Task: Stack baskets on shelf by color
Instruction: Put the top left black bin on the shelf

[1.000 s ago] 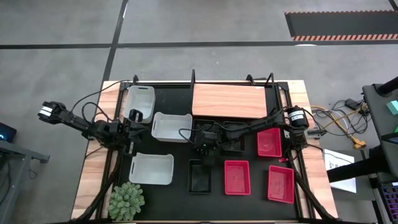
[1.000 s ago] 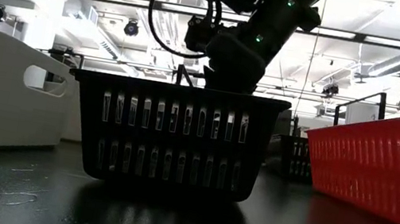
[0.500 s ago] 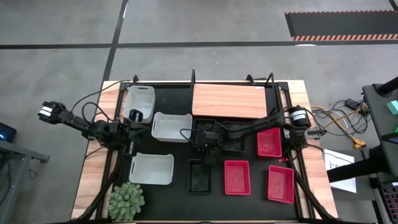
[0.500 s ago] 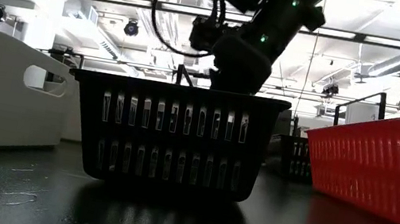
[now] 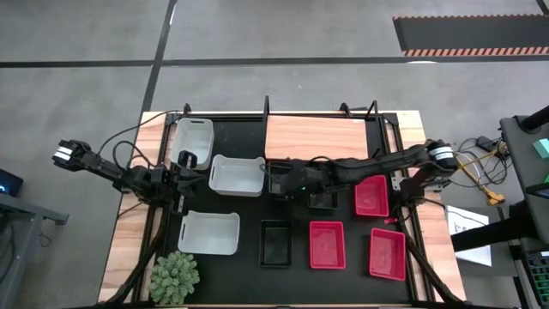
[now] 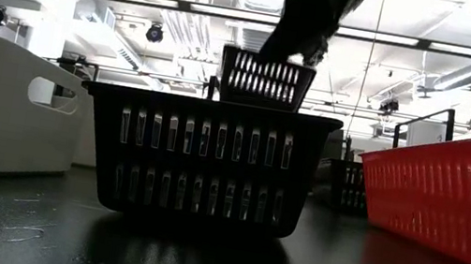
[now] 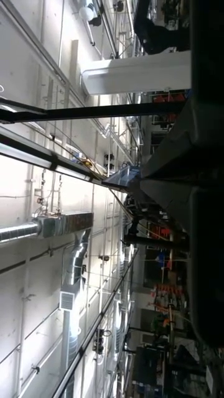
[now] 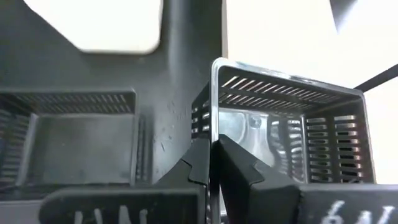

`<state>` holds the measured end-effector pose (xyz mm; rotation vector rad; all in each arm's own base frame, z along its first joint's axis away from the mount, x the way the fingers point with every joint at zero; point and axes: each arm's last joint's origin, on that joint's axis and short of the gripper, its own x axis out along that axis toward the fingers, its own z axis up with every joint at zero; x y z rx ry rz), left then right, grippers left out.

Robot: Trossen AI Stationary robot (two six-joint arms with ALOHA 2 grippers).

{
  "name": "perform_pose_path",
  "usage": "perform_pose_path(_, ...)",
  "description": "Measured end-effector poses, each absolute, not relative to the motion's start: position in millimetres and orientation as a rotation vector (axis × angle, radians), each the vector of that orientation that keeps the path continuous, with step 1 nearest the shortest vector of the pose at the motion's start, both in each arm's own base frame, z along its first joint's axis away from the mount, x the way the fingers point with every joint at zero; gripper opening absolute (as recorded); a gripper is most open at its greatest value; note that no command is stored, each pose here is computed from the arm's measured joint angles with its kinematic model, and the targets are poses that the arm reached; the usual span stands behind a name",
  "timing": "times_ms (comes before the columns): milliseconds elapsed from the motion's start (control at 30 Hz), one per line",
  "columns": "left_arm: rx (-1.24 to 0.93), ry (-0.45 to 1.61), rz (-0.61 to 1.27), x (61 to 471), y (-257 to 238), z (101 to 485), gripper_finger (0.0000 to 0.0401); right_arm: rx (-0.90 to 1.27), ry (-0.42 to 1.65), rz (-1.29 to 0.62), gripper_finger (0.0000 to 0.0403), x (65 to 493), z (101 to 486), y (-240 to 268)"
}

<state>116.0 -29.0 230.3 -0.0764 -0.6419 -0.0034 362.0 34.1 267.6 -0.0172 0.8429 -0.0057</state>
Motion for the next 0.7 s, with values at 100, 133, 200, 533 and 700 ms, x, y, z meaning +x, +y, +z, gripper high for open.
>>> perform_pose_path(100,-0.076,-0.642,-0.003,116,-29,230,0.0000,-0.059,0.803,-0.025,0.0013,355,281,32)
perform_pose_path(133,-0.075,-0.642,-0.003,116,-29,230,0.0000,-0.087,0.796,-0.046,0.0013,353,284,31)
perform_pose_path(200,-0.075,-0.642,-0.003,116,-29,230,0.0000,-0.146,0.802,-0.093,0.0013,351,285,28)
perform_pose_path(533,-0.074,-0.642,-0.003,116,-29,230,0.0000,-0.309,0.893,-0.209,0.0013,371,255,-21)
perform_pose_path(700,-0.073,-0.642,-0.002,116,-29,230,0.0000,-0.372,0.926,-0.228,0.0013,383,234,-48)
